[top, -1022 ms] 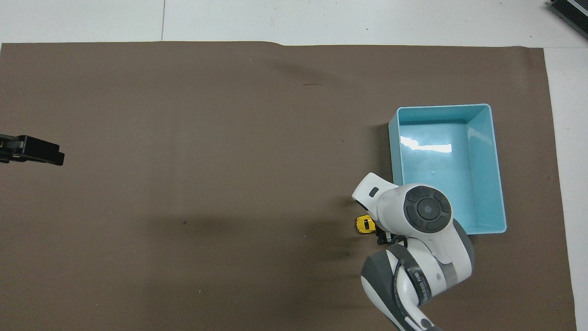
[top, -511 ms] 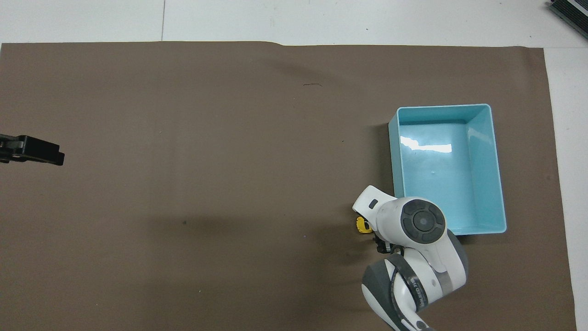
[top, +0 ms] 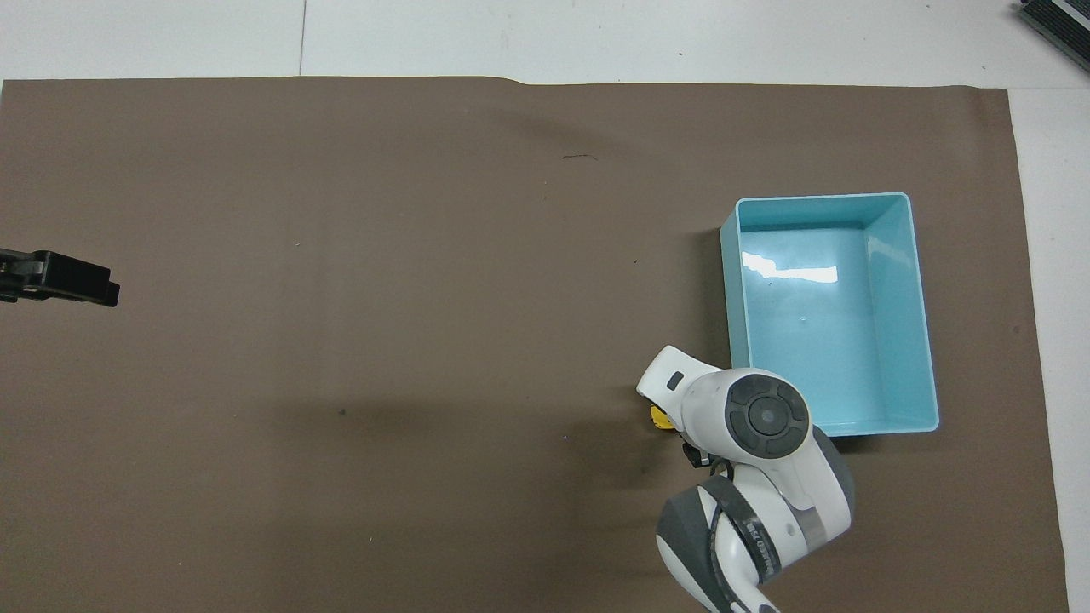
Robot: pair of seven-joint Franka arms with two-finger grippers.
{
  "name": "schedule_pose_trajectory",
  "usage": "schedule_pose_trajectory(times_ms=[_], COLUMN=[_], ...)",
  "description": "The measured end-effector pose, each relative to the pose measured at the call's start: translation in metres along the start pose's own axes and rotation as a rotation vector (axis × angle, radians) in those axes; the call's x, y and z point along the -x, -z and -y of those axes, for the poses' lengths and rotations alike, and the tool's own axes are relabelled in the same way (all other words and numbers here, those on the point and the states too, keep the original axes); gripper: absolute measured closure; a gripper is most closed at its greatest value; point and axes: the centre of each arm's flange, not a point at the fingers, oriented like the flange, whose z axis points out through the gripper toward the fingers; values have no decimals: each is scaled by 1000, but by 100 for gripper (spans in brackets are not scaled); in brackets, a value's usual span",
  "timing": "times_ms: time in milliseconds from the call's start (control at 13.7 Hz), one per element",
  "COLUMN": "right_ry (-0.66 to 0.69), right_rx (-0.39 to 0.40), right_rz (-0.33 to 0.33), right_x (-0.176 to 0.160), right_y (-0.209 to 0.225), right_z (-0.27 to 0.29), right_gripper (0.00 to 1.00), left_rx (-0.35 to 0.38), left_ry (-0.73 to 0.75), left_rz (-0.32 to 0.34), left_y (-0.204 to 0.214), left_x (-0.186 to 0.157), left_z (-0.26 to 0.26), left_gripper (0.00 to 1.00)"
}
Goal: Wind up and store yellow beetle car
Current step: 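Lift the car with the right gripper and lower it into the bin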
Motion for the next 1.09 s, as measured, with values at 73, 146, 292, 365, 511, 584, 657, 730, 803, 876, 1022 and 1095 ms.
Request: schedule_pose_trajectory(times_ms=[73, 146, 292, 365, 511, 584, 657, 730, 803, 876, 1022, 1095], right_ry=[1, -3, -34, -51, -75, -87, -105, -132, -160, -187, -228, -232], right_rx=[17, 36, 67, 78, 84, 83, 84, 85, 83, 77, 69, 67], right_rz=[-6, -12, -26, -31, -32, -30, -28, -26, -23, -20, -8, -3], right_x=[-5, -8, -14, -16, -17, -13, -7, 7, 22, 37, 69, 85], right_y=[7, 16, 30, 39, 63, 80, 94, 106, 115, 122, 128, 127], right_z=[-5, -14, -33, -43, -61, -70, -78, -86, -93, -98, -105, -107], right_gripper=[51, 51, 51, 51, 51, 51, 51, 51, 51, 51, 51, 51], left_rx=[0, 0, 0, 0, 0, 0, 0, 0, 0, 0, 0, 0], left_ry=[0, 0, 0, 0, 0, 0, 0, 0, 0, 0, 0, 0], left_rz=[0, 0, 0, 0, 0, 0, 0, 0, 0, 0, 0, 0], left_y=[0, 0, 0, 0, 0, 0, 0, 0, 0, 0, 0, 0], left_x=[0, 0, 0, 0, 0, 0, 0, 0, 0, 0, 0, 0], left_z=[0, 0, 0, 0, 0, 0, 0, 0, 0, 0, 0, 0], left_gripper=[0, 0, 0, 0, 0, 0, 0, 0, 0, 0, 0, 0])
